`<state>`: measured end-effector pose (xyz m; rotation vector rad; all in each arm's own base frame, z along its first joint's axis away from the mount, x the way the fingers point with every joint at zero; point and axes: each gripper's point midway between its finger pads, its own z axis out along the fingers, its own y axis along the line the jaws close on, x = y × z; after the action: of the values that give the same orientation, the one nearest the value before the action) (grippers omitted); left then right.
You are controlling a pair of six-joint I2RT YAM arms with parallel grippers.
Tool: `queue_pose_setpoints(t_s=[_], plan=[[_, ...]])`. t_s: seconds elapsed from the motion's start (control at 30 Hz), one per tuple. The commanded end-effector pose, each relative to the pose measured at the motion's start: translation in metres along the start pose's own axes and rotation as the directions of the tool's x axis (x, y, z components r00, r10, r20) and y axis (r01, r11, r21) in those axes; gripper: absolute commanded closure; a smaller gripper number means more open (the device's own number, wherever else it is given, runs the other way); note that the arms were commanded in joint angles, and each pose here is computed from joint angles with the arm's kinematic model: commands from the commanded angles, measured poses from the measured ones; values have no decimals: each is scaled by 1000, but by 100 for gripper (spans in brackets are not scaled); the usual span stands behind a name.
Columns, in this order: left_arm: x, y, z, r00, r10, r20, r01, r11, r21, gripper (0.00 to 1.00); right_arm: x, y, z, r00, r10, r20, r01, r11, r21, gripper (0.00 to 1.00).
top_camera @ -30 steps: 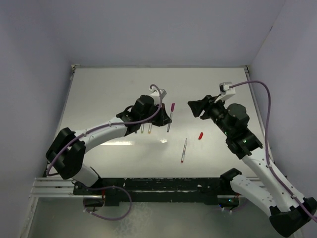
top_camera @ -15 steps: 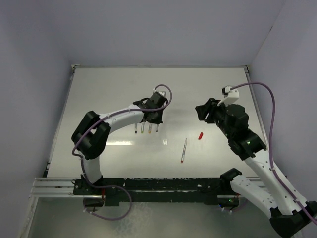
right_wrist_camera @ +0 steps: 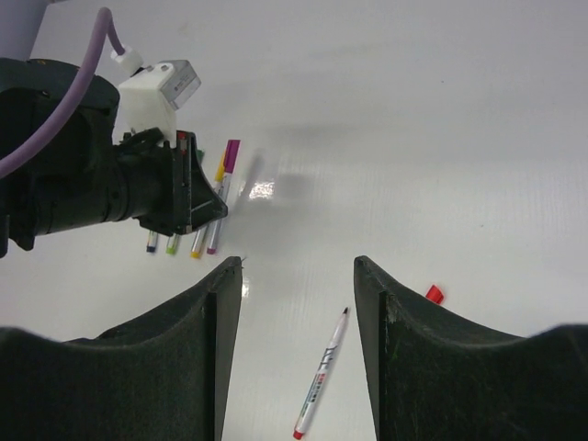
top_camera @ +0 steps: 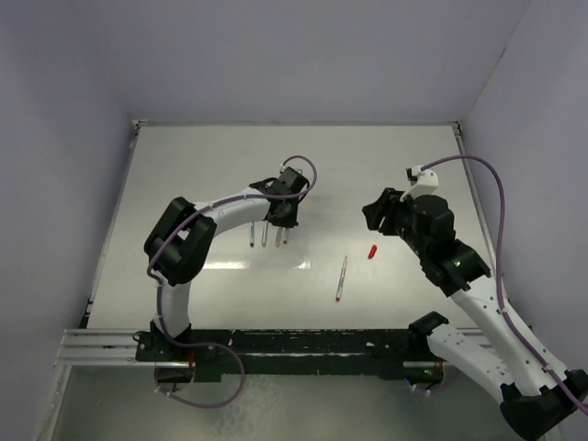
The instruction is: Insert the pens into the pen caps
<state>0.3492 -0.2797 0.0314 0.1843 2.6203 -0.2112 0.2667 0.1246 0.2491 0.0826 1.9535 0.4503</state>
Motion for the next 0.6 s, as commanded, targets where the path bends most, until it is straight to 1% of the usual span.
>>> queue_pose_setpoints(t_s=[0.0,0.17,0.37,0.57], plan=[[-18,-9,-2,999,-7,35,6,999,32,82,6,-5,5,1000,8,-11,-7,1000,26,46],[-20,-14,-3,999,-5,39,3,998,57,78,12,-7,9,1000,5,-29,-4,999,36,46],[-24,-18,-6,999,-11,46,7,997,73,77,13,-8,10,1000,11,-25,-10,999,36,46],[-44,-30,-31,993,-12,116,-4,990,139,73,18,-10,12,999,20,-32,-18,999,47,46]])
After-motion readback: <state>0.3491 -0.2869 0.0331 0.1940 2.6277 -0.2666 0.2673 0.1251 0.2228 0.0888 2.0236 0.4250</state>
